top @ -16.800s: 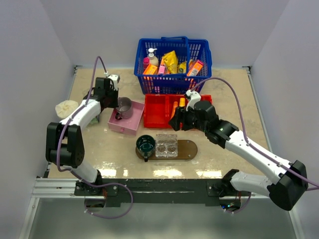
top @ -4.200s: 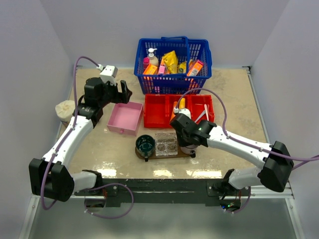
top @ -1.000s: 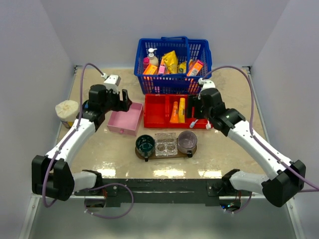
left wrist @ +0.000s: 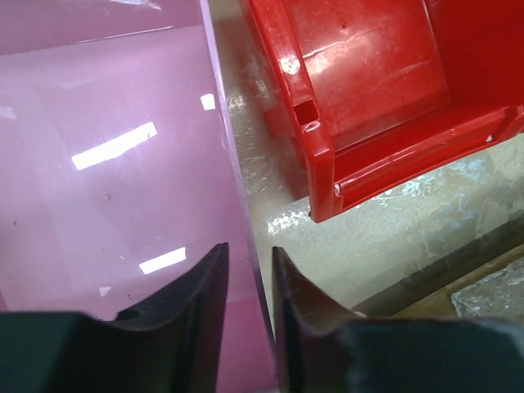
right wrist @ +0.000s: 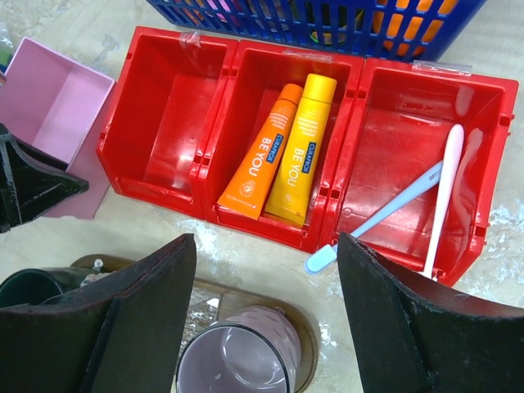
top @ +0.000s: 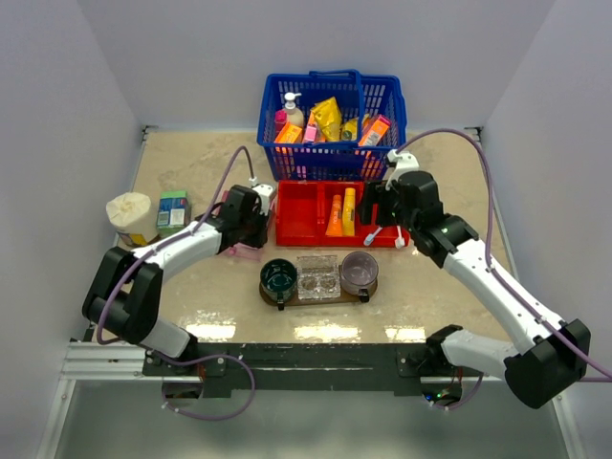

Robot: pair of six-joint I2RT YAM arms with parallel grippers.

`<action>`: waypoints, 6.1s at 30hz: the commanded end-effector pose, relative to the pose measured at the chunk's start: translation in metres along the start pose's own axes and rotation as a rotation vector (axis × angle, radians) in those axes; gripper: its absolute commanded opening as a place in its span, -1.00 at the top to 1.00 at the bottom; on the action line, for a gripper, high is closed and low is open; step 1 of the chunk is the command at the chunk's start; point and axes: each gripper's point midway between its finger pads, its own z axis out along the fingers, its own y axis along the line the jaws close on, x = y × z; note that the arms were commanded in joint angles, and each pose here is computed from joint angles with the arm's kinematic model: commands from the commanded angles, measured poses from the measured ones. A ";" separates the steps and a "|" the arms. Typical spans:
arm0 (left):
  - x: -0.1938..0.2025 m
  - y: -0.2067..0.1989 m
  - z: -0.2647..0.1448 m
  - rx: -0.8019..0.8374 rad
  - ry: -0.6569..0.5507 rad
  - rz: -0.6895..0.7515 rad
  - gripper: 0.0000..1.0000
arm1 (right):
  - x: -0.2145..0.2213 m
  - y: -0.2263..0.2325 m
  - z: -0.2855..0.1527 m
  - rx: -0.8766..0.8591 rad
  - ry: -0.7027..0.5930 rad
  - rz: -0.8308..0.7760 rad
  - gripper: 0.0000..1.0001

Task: Prepare toiletry sets of a toothbrush and toothpaste on the tray

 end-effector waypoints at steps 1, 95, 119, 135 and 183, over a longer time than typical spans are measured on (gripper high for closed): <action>-0.020 -0.005 -0.001 -0.021 -0.047 0.018 0.46 | -0.005 -0.001 -0.001 -0.005 -0.034 -0.011 -0.45; -0.134 0.031 -0.096 -0.165 -0.490 0.008 -0.70 | 0.039 0.018 0.100 0.092 0.229 -0.074 -0.29; -0.132 0.014 -0.095 -0.070 -0.489 -0.004 -0.70 | 0.105 0.016 0.154 0.109 0.387 -0.050 -0.17; -0.131 0.014 -0.094 -0.069 -0.486 -0.004 -0.70 | 0.087 0.024 0.141 0.084 0.338 -0.008 0.38; -0.117 -0.101 -0.153 0.490 -0.756 0.604 -0.77 | -0.014 0.078 0.025 -0.235 0.276 -0.208 1.00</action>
